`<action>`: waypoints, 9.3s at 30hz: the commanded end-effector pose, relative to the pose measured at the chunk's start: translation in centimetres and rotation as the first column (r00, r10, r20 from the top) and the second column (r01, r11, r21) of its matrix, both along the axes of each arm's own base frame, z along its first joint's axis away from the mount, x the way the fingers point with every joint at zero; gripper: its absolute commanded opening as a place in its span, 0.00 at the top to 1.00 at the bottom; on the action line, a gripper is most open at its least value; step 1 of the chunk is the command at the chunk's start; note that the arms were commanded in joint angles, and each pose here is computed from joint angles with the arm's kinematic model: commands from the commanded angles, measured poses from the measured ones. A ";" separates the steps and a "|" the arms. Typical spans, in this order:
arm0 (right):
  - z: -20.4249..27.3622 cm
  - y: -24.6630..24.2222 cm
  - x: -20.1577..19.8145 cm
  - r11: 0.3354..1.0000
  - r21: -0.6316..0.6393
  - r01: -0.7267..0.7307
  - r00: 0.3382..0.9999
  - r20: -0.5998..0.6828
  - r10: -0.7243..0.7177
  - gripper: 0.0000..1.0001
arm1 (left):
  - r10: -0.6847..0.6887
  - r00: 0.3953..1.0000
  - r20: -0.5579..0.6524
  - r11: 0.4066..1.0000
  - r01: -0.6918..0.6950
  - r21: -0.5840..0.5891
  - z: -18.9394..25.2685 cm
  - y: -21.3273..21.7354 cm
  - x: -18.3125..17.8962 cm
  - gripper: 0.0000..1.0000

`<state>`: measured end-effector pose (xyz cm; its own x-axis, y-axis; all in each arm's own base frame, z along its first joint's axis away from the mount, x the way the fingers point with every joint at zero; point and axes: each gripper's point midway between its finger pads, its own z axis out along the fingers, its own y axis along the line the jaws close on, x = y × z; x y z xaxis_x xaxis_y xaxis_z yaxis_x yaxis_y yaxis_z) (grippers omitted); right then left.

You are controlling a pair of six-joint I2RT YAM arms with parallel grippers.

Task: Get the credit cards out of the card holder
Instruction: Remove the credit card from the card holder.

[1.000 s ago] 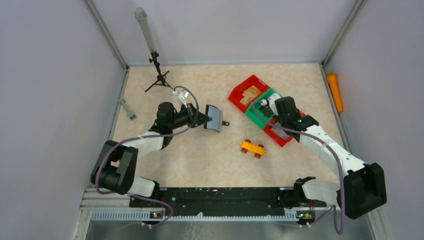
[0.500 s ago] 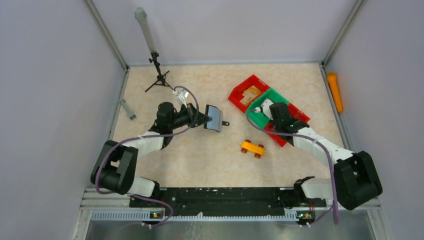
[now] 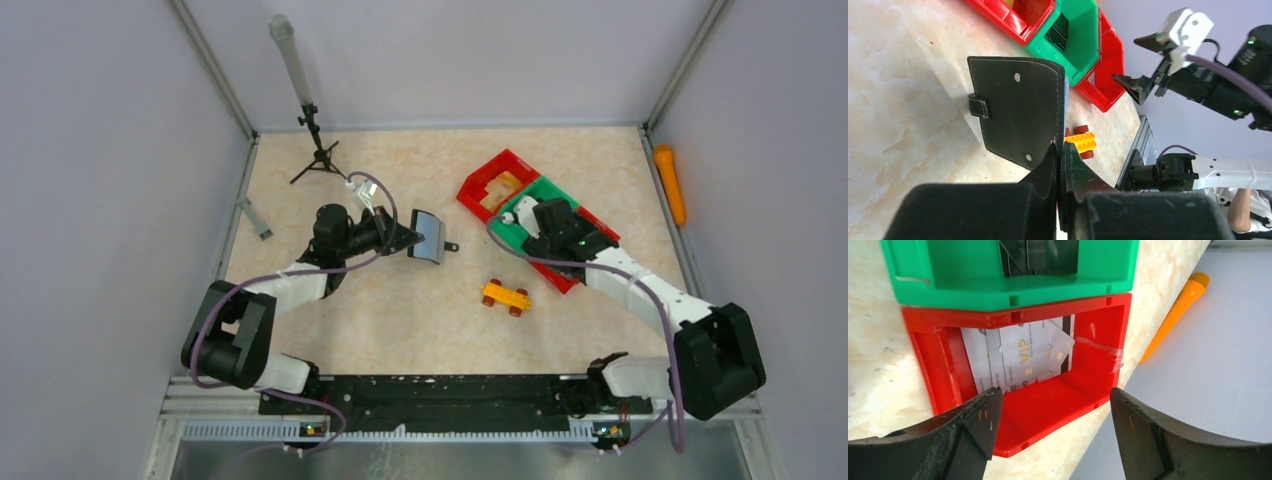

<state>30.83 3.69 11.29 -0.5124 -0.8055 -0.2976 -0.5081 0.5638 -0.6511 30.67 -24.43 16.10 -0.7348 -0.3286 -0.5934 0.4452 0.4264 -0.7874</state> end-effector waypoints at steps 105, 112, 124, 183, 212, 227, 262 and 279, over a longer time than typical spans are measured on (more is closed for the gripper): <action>-4.0 24.0 3.5 0.220 0.962 0.165 0.986 -0.161 -0.039 0.97 | 0.113 0.993 0.019 0.891 -0.110 0.439 -4.3 0.1 3.0 0.58; -2.9 24.0 3.1 0.199 0.971 0.130 0.991 -0.129 -0.020 0.97 | 0.043 0.982 -0.183 0.893 0.045 0.448 -8.8 -2.0 3.1 0.81; -1.5 24.8 2.4 0.132 0.987 0.093 0.995 -0.097 0.029 0.97 | 0.226 0.909 -0.349 0.839 0.000 0.545 -13.1 1.6 4.0 1.00; -2.4 27.9 0.7 -0.055 0.959 0.277 0.944 -0.261 0.204 0.48 | 0.019 0.852 -0.523 0.905 0.208 0.371 -14.3 -2.3 2.1 1.00; -4.4 21.4 0.1 0.286 0.888 0.361 0.933 -0.340 -0.120 0.42 | 0.106 0.984 -0.146 0.796 0.004 0.605 -8.7 -0.3 3.2 0.63; -5.2 23.6 -0.9 0.260 0.866 0.428 0.900 -0.435 -0.031 0.84 | -0.001 1.000 -0.019 0.765 0.013 0.644 -6.9 -2.2 1.8 0.40; 0.8 26.1 0.2 0.152 0.911 0.384 0.909 -0.402 0.110 1.00 | -0.127 0.988 0.087 0.508 -0.011 0.861 -10.8 -4.0 0.5 0.20; 0.6 24.8 2.2 0.043 0.908 0.417 0.905 -0.420 0.075 0.51 | -0.056 0.993 0.100 0.504 -0.058 0.862 -10.4 -3.5 1.1 0.78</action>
